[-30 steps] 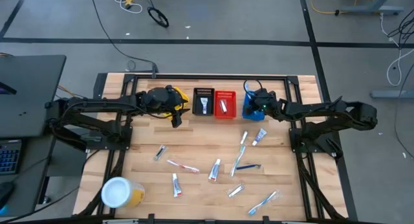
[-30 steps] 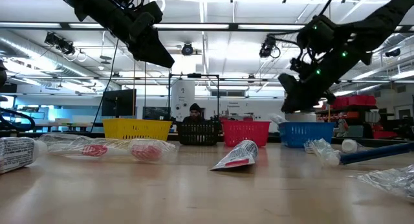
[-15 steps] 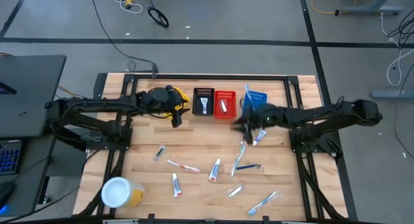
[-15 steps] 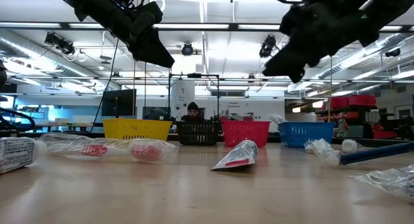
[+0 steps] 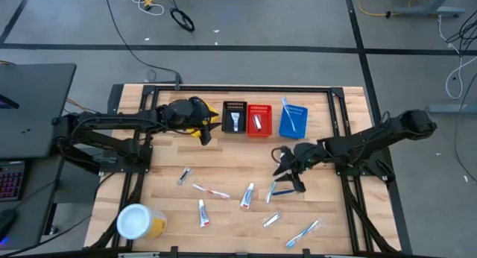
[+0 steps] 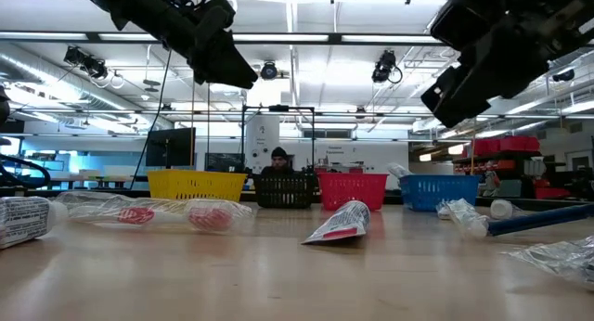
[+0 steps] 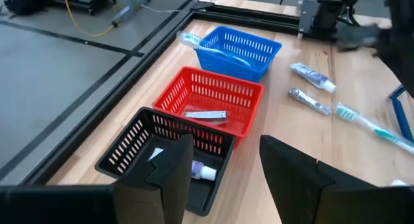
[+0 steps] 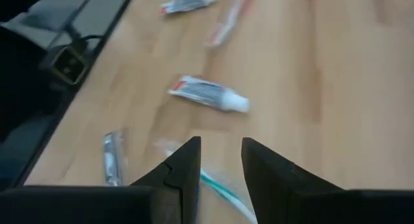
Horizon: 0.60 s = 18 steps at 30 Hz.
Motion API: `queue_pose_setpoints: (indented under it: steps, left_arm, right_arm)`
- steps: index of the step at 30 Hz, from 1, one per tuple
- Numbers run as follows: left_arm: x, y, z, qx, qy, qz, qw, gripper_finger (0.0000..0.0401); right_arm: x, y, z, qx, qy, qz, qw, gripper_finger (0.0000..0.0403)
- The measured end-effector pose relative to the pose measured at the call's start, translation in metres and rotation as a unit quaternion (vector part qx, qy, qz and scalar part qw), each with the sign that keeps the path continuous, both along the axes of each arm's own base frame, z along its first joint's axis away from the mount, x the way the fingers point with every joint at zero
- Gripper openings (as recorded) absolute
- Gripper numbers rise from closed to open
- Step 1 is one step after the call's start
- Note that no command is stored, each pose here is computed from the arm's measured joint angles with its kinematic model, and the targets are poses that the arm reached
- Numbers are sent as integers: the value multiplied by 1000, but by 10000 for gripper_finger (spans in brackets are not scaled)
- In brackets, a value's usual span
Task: Pick & Place Travel size toiletries
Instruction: Put the blue shaver into the yellow basket
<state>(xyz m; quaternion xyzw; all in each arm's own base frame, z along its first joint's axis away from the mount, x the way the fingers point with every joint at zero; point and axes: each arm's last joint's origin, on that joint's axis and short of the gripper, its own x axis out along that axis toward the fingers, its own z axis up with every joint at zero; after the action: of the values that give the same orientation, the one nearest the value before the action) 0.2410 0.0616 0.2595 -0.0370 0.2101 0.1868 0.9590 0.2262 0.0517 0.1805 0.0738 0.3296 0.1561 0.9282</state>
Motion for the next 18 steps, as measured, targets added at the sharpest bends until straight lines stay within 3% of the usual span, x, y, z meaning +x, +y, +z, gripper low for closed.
queue_pose_setpoints:
  steps: [9, 18]
  left_arm:
    - [-5, -2, -10, -54, 41, 12, 998, 181]
    - [-8, 0, -13, -56, 55, 58, 995, 180]
  right_arm:
    - [3, 22, -30, -4, 76, 30, 997, 122]
    - [-9, 38, -47, -41, 149, 11, 988, 122]
